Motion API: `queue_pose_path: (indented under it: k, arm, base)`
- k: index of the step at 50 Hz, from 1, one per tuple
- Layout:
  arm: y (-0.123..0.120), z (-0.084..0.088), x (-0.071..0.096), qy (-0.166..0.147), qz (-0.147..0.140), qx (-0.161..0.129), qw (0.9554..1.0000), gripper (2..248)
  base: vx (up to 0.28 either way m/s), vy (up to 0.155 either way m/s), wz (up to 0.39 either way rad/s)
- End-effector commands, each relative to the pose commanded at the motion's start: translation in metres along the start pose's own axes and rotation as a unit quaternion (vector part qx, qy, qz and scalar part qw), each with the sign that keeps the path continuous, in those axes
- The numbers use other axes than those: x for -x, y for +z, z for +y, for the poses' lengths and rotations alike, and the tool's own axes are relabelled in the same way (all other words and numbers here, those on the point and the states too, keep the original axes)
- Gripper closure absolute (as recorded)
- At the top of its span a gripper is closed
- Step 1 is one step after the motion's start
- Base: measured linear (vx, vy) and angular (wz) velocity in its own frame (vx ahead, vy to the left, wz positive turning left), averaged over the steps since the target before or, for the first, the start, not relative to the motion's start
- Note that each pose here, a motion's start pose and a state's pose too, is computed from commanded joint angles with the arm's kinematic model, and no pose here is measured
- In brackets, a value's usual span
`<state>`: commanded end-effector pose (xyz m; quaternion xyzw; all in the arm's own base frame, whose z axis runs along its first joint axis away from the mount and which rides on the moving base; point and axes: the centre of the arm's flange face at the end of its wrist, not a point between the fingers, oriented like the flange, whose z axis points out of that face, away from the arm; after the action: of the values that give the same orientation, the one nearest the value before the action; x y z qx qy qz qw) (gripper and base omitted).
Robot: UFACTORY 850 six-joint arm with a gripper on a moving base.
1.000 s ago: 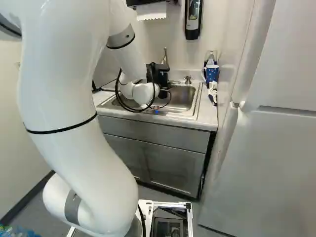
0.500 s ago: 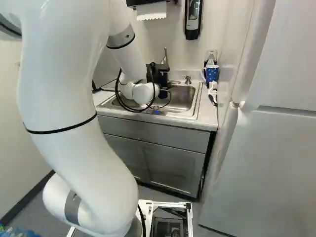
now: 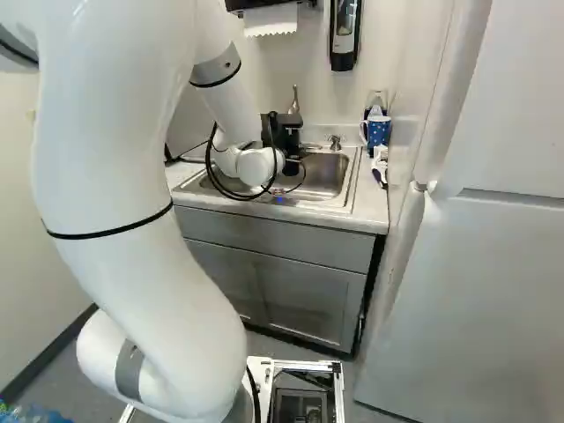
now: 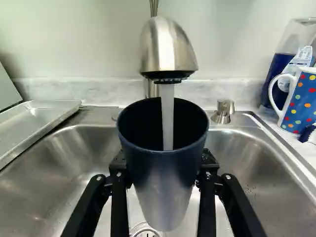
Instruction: Rinse the cup and place it in the tray
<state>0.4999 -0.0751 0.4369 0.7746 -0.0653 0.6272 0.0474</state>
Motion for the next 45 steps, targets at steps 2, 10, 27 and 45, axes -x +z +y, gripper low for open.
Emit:
queue_pose_path:
  k: [2,10,27,45]
  arm:
    - [0.0000,0.0000,0.0000,0.000,0.000,0.000,1.0000,126]
    - [0.0000,0.0000,0.0000,0.000,0.000,0.000,1.0000,126]
    - [0.0000,0.0000,0.0000,0.000,0.000,0.000,1.0000,126]
    - [0.0000,0.0000,0.0000,0.000,0.000,0.000,1.0000,126]
  base:
    - [0.000,0.000,0.000]
    - [0.000,0.000,0.000]
    - [0.000,0.000,0.000]
    - [0.000,0.000,0.000]
